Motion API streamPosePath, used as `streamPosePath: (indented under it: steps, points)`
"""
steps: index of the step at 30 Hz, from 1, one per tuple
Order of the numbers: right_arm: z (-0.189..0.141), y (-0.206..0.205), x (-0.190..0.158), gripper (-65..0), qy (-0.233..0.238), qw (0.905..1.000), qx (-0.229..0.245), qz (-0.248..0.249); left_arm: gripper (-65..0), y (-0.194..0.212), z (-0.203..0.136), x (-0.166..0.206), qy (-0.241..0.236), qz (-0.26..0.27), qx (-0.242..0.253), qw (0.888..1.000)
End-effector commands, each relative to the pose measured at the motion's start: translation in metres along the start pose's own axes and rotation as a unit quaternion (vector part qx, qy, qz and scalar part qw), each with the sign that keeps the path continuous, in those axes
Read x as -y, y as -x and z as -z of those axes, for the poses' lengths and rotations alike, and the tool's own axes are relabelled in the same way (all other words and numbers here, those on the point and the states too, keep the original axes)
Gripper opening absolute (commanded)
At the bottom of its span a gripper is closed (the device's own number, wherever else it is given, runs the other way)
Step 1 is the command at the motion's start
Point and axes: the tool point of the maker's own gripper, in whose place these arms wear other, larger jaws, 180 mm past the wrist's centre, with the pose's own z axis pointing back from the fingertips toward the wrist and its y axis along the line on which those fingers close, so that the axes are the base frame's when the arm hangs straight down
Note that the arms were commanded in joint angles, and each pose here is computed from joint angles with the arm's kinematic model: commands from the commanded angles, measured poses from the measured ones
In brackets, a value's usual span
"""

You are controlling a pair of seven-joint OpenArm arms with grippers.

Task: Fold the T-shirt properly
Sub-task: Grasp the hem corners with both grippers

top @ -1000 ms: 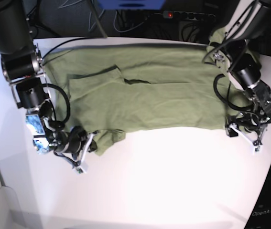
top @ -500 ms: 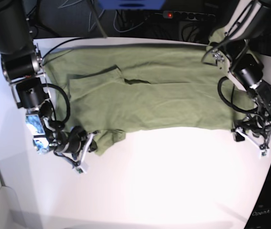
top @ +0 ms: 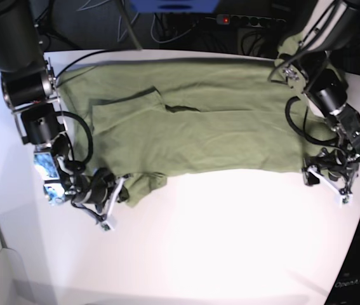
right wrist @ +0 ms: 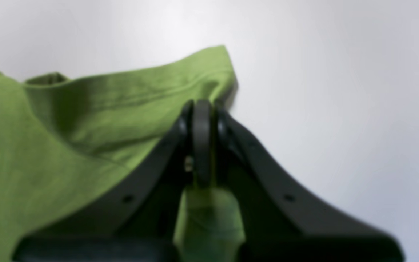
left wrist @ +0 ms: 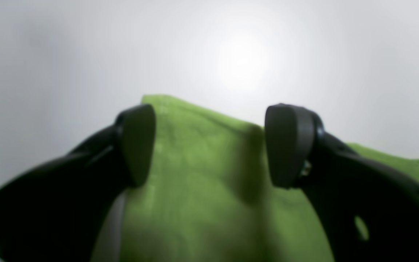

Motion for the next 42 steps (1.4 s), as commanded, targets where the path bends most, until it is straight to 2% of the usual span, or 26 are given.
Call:
streamPosePath:
  steps: [1,25,34,42]
  points:
    - [-0.006,-0.002,0.011,-64.7,0.011,0.9998,-0.011,-0.011,-19.9,-0.03,-0.008,-0.014,-0.011,0.003,0.043,0.999]
    - [-0.008,-0.003,0.013,-64.7,0.013,0.9998,-0.01,-0.011,-20.2,-0.029,-0.007,-0.022,-0.014,0.003,0.045,0.999]
    - [-0.008,-0.004,0.013,-64.7,0.013,0.9998,-0.009,-0.012,-20.2,-0.007,-0.006,-0.022,-0.014,0.001,0.027,1.0]
    - [-0.008,-0.003,0.013,-64.7,0.013,0.9998,-0.009,-0.011,-20.3,-0.004,-0.006,-0.022,-0.014,0.001,0.024,1.0]
